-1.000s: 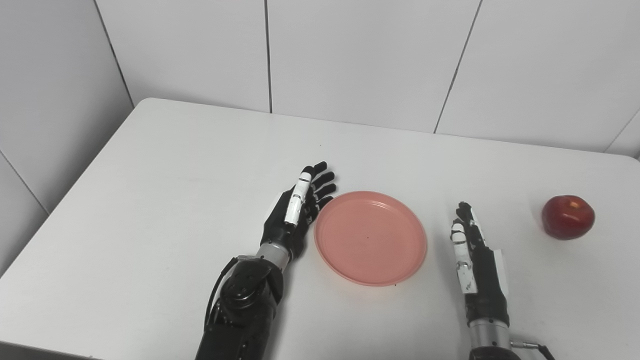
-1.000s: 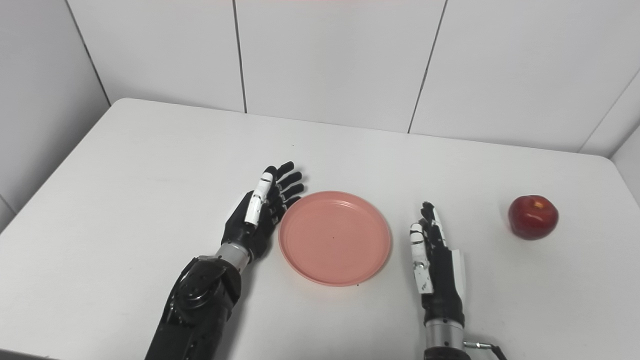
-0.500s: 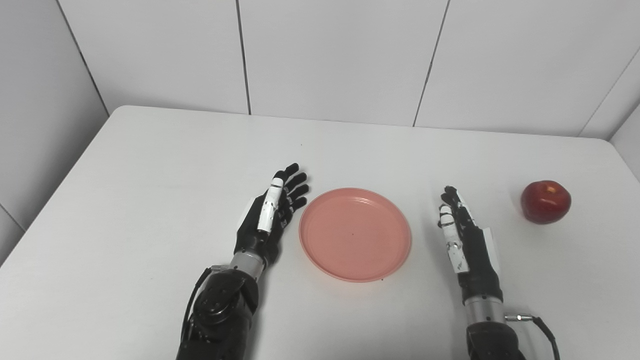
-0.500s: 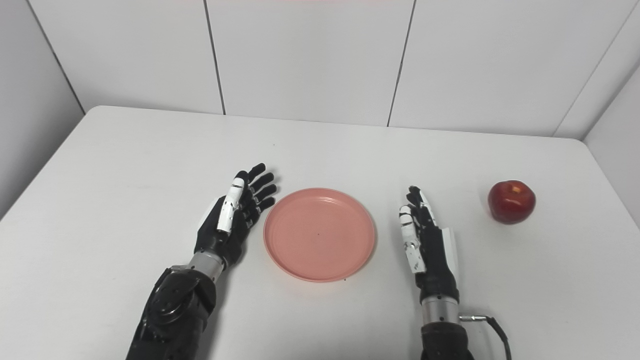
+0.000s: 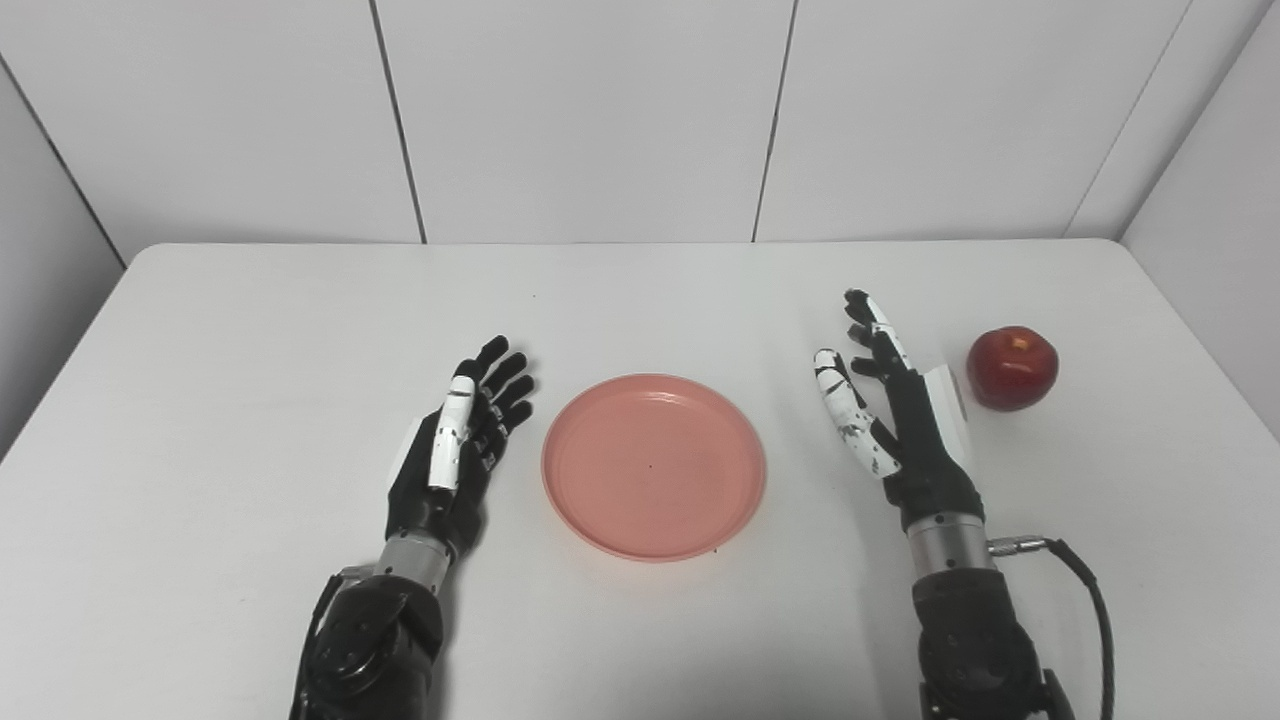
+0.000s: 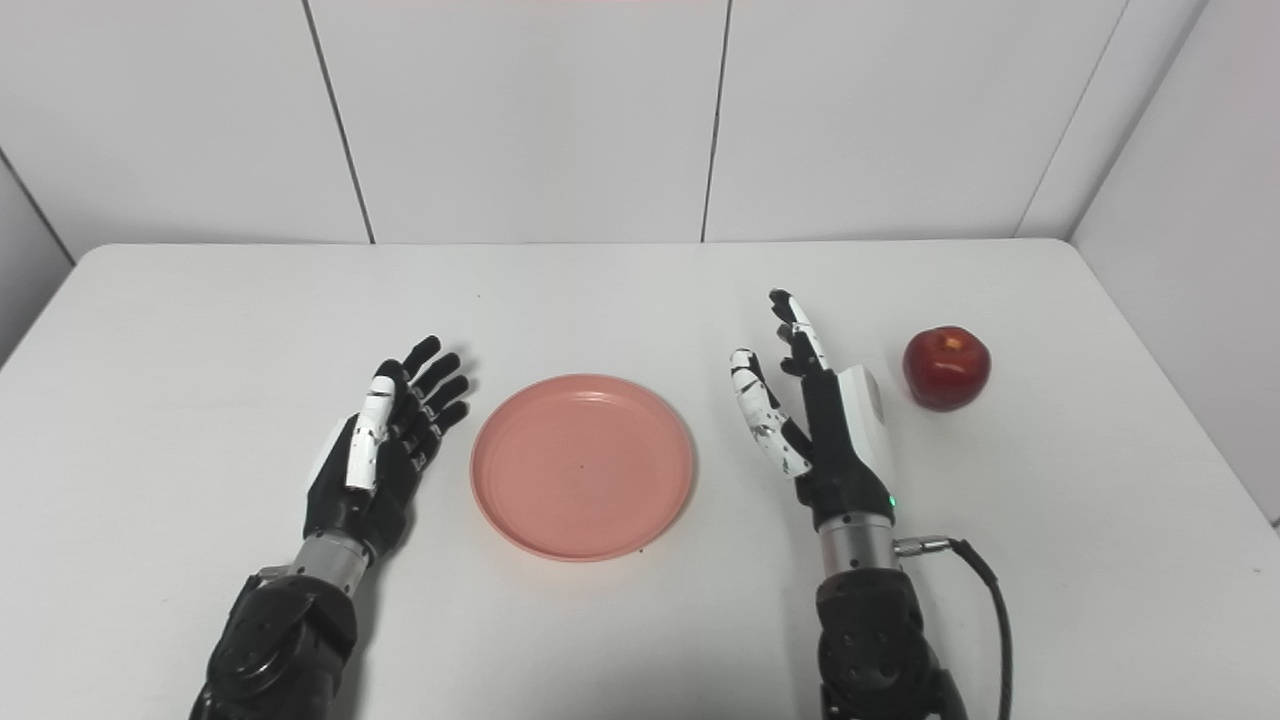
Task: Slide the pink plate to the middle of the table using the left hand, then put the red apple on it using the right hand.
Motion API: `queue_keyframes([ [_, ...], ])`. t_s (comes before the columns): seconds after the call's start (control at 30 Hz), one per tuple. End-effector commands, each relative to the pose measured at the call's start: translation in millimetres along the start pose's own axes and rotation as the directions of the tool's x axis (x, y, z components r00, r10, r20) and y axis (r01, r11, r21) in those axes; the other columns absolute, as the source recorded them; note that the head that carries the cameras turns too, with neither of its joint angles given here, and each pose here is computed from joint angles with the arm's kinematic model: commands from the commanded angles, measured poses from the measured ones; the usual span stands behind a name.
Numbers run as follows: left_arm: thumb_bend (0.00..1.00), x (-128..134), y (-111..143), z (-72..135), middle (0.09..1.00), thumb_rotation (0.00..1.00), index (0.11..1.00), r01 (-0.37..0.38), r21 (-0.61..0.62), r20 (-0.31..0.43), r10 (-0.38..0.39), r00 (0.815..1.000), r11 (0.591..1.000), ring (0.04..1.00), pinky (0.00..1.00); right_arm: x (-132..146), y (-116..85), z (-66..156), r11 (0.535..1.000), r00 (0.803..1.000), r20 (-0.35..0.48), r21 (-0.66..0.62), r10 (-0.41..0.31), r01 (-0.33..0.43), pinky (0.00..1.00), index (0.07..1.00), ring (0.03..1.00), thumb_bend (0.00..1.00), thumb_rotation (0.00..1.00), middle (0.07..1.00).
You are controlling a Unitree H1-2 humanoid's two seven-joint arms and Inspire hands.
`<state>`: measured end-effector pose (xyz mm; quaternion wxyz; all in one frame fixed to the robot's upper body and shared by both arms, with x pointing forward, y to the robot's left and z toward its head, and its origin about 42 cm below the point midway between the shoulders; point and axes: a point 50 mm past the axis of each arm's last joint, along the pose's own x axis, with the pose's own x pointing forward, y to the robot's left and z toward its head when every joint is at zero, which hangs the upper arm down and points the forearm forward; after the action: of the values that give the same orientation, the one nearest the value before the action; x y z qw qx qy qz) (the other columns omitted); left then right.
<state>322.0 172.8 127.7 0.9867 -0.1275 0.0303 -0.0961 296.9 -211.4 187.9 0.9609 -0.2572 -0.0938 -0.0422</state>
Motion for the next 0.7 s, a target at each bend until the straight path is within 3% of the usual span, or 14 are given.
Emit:
queue_keyframes([
  [0.0, 0.41, 1, 3, 2, 0.909, 1.00, 0.895, 0.004, -0.012, 0.018, -0.004, 1.000, 1.000, 0.899, 0.91, 11, -13, 21, 0.999, 0.997, 0.070, -0.018, -0.041, 0.042, 0.82, 0.929, 0.892, 0.50, 0.75, 0.924],
  [0.1, 0.41, 1, 7, 0, 0.908, 1.00, 0.897, 0.004, -0.024, 0.016, -0.004, 1.000, 1.000, 0.898, 0.91, 14, -19, 25, 0.998, 0.995, 0.087, -0.028, -0.054, 0.056, 0.82, 0.930, 0.888, 0.54, 0.72, 0.920],
  [0.2, 0.41, 2, 11, -2, 0.906, 1.00, 0.891, -0.001, -0.036, 0.013, 0.001, 1.000, 0.999, 0.903, 0.92, 19, -29, 31, 0.995, 0.989, 0.116, -0.036, -0.088, 0.093, 0.79, 0.923, 0.874, 0.66, 0.58, 0.904],
  [0.33, 0.41, 3, 16, -4, 0.905, 1.00, 0.890, -0.009, -0.046, 0.006, 0.010, 1.000, 0.999, 0.903, 0.91, 26, -40, 40, 0.986, 0.979, 0.154, -0.071, -0.137, 0.149, 0.77, 0.918, 0.867, 0.72, 0.52, 0.899],
  [0.4, 0.40, 4, 17, -5, 0.906, 1.00, 0.891, -0.010, -0.048, 0.006, 0.010, 1.000, 0.999, 0.904, 0.91, 29, -46, 44, 0.979, 0.972, 0.173, -0.100, -0.158, 0.177, 0.71, 0.920, 0.837, 0.75, 0.48, 0.892],
  [0.47, 0.40, 5, 19, -5, 0.902, 1.00, 0.889, -0.012, -0.051, 0.008, 0.012, 1.000, 0.999, 0.899, 0.91, 31, -53, 46, 0.973, 0.968, 0.184, -0.123, -0.173, 0.197, 0.77, 0.934, 0.858, 0.81, 0.47, 0.894],
  [0.67, 0.40, 6, 24, -7, 0.904, 1.00, 0.894, -0.014, -0.071, 0.011, 0.015, 1.000, 0.997, 0.898, 0.91, 36, -72, 52, 0.948, 0.956, 0.196, -0.189, -0.218, 0.255, 0.80, 0.946, 0.878, 0.91, 0.47, 0.907],
])
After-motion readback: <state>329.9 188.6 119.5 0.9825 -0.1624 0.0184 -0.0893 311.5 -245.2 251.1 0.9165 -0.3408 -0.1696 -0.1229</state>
